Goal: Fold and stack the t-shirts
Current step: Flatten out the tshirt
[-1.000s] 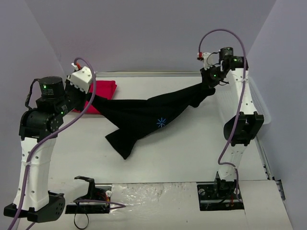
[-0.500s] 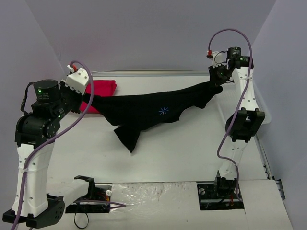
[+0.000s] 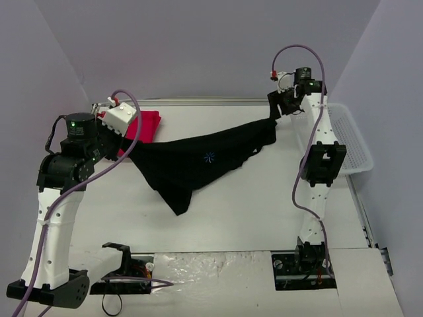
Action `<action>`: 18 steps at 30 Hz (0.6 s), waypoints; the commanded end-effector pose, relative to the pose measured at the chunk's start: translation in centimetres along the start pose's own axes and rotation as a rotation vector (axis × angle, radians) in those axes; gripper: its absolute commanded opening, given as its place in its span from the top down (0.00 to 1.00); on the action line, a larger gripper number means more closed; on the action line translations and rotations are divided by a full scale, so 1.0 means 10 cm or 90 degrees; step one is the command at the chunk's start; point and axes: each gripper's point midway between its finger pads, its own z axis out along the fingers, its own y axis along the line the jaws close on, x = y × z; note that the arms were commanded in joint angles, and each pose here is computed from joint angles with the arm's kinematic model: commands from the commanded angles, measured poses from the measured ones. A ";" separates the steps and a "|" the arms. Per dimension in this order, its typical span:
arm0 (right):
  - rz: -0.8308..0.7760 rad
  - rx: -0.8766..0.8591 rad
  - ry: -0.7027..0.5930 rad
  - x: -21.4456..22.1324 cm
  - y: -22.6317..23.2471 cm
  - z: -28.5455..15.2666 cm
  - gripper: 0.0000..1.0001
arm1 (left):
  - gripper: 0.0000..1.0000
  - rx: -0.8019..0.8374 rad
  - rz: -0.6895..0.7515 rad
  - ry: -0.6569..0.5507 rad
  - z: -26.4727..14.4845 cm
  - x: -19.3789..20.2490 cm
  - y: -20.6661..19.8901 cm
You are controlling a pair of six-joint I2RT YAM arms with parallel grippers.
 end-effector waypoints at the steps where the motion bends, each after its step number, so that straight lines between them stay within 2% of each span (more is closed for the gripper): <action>1: -0.024 0.008 0.047 0.12 0.16 0.30 0.41 | 0.98 -0.030 -0.001 -0.032 0.04 -0.14 0.13; 5: -0.020 0.012 0.081 0.33 0.16 0.34 0.39 | 0.98 -0.025 0.000 -0.026 0.14 -0.15 0.13; 7: -0.014 0.013 0.080 0.37 0.14 0.23 0.39 | 0.97 -0.027 0.002 -0.026 0.19 -0.14 0.14; 11: -0.005 -0.019 0.106 0.64 0.24 0.14 0.43 | 0.98 -0.019 0.000 -0.025 0.27 -0.11 0.11; 15: 0.003 -0.076 0.137 0.91 0.44 0.18 0.51 | 0.98 -0.007 -0.008 -0.026 0.33 -0.06 0.05; 18: -0.001 -0.136 0.124 0.90 0.62 0.21 0.53 | 0.98 0.001 -0.014 -0.024 0.36 -0.02 0.01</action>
